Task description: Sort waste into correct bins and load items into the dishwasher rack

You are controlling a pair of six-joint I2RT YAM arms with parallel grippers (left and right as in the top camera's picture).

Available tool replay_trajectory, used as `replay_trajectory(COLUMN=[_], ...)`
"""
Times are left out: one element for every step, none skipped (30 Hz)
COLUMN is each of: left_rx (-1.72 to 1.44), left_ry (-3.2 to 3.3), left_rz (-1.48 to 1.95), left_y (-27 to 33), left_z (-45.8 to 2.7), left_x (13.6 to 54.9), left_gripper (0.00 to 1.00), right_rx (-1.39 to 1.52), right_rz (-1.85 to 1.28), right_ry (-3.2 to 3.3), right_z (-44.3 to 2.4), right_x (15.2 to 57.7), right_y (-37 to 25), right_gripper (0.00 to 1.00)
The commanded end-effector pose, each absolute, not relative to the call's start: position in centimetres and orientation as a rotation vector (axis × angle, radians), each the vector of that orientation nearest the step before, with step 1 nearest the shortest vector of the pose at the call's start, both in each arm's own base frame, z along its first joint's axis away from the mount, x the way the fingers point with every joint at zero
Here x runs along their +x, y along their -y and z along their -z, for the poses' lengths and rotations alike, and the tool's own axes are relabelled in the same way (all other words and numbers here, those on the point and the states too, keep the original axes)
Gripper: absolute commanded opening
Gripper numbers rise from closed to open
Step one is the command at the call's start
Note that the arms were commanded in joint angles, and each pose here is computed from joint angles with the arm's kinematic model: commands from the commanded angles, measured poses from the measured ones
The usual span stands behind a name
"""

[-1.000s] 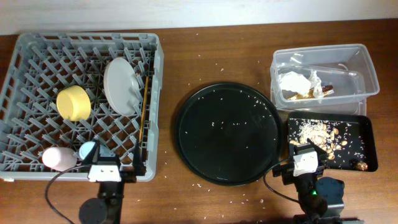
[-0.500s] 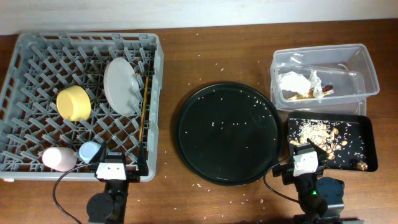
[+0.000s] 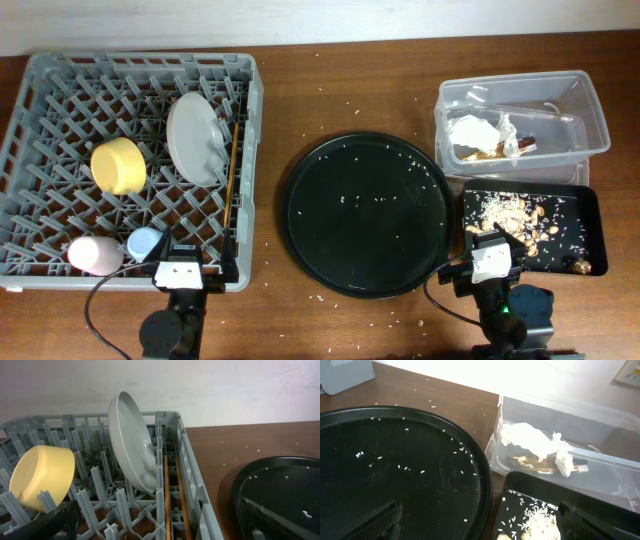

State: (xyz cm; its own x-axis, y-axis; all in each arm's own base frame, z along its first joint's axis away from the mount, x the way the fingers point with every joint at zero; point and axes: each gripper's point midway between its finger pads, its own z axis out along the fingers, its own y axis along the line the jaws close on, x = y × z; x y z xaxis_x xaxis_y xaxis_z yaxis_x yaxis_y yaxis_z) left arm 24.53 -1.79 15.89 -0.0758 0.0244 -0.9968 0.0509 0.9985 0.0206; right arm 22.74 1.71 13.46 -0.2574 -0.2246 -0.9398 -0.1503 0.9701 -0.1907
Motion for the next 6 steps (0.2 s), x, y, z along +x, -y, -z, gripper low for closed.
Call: replay_trajectory(left_rx=[0.065,0.065,0.065,0.065,0.065,0.065], left_ry=[-1.646,-1.646,-1.646,-1.646,-1.646,-1.646], left_rz=[0.035,0.035,0.035,0.035,0.035,0.035], left_y=[1.97,1.97,1.97,1.97,1.97,1.97], left_z=[-15.72,-15.72,-15.72,-15.72,-15.72,-15.72], left_x=[24.52,24.52,24.52,24.52,24.52,24.52], left_gripper=[0.99,0.99,0.99,0.99,0.99,0.99], right_rx=[-0.278,-0.277,-0.277,-0.277,-0.277,-0.277], right_rz=[0.077,0.077,0.077,0.077,0.077,0.077], right_ry=[-1.839,-1.839,-1.839,-1.838,-1.838,-1.839], right_z=[-13.25,-13.25,-13.25,-13.26,-13.26,-13.25], right_x=[22.75,22.75,22.75,22.75,22.75,22.75], right_y=[-1.64,-1.63,-1.63,-1.63,-1.63,-1.63], right_gripper=[0.98,0.98,0.99,0.99,0.98,0.98])
